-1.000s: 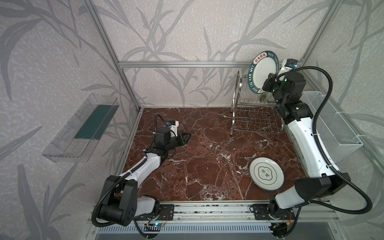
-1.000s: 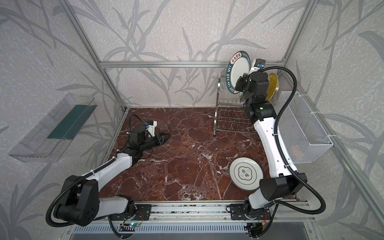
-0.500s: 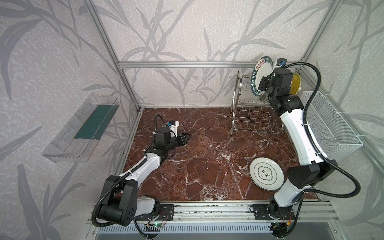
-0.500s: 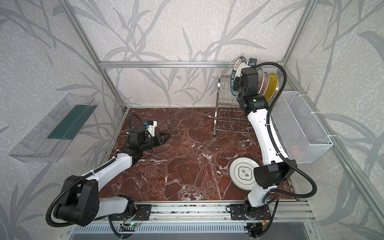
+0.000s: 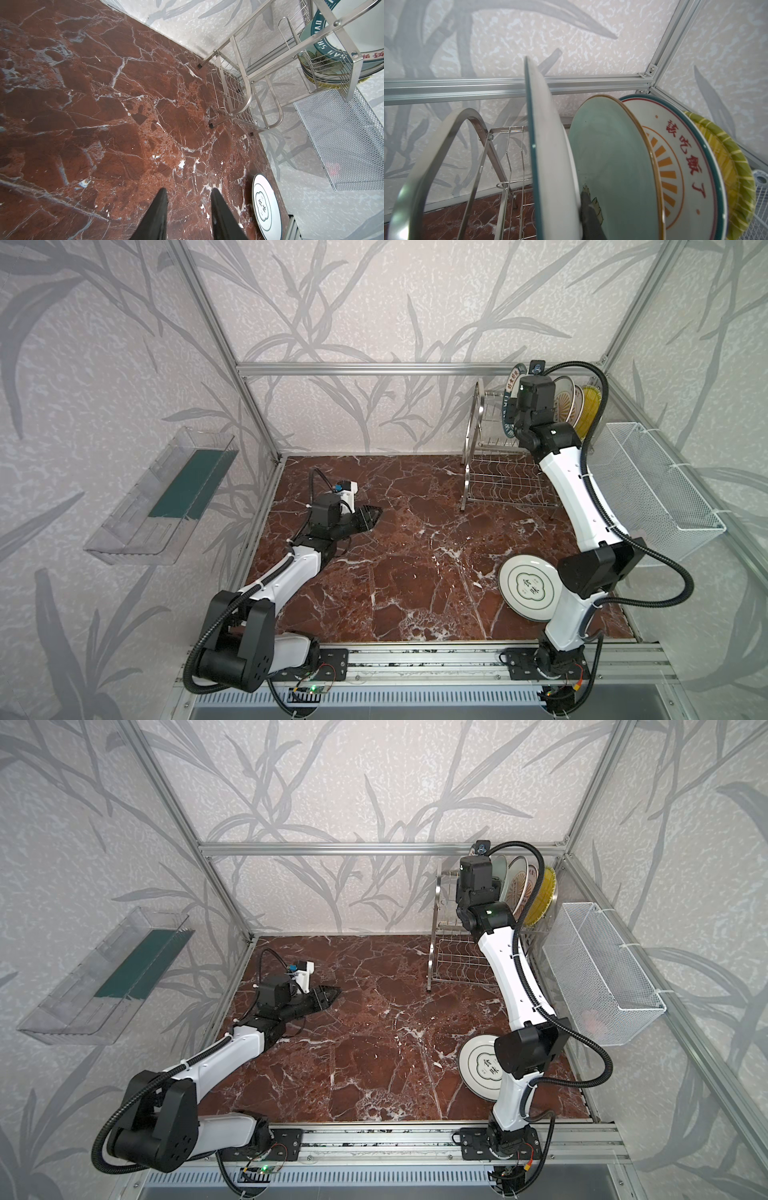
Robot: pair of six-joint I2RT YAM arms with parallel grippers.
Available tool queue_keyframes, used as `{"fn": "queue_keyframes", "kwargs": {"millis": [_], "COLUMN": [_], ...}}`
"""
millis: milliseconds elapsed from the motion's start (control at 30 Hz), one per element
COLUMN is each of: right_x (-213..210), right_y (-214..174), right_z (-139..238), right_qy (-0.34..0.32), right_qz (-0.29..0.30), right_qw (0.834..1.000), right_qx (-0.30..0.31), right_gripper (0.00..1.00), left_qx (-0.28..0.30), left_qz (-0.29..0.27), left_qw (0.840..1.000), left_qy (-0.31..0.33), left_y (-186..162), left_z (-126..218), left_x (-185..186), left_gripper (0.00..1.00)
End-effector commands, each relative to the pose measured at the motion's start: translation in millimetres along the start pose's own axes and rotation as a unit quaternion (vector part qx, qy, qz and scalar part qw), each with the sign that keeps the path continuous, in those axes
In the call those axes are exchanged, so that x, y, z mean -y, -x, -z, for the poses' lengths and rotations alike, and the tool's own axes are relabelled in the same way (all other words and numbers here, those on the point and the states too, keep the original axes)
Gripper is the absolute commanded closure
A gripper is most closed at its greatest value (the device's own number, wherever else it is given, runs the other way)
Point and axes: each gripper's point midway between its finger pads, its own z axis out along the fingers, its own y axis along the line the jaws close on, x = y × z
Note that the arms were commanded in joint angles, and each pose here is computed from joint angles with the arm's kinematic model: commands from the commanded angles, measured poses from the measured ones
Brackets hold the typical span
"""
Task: Load the plates into the dish rack
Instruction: 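Push the plate down into the rack slot with the right gripper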
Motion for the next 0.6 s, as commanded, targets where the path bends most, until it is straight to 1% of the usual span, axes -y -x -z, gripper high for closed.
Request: {"fn": "queue_keyframes", "kwargs": {"millis": [0,567], "right_x": [10,0], "right_y": [22,2], "right_z": [8,-10], "right_qy": [-0.024,-0.032], "right_qz": [-0.010,0.014], "right_qw": [0.999,0.999], "right_qx": [0.028,0.003], "right_gripper": [1.00,1.00], "left_qx": [0.004,0.001], "left_qz": [-0.013,-0.013], "left_qw": [1.000,1.000], "left_qy": [-0.008,-0.005], "left_y": [3,1], "left_z": [0,-1], "left_x": [6,3], "left_gripper": [0.66,0.66]}}
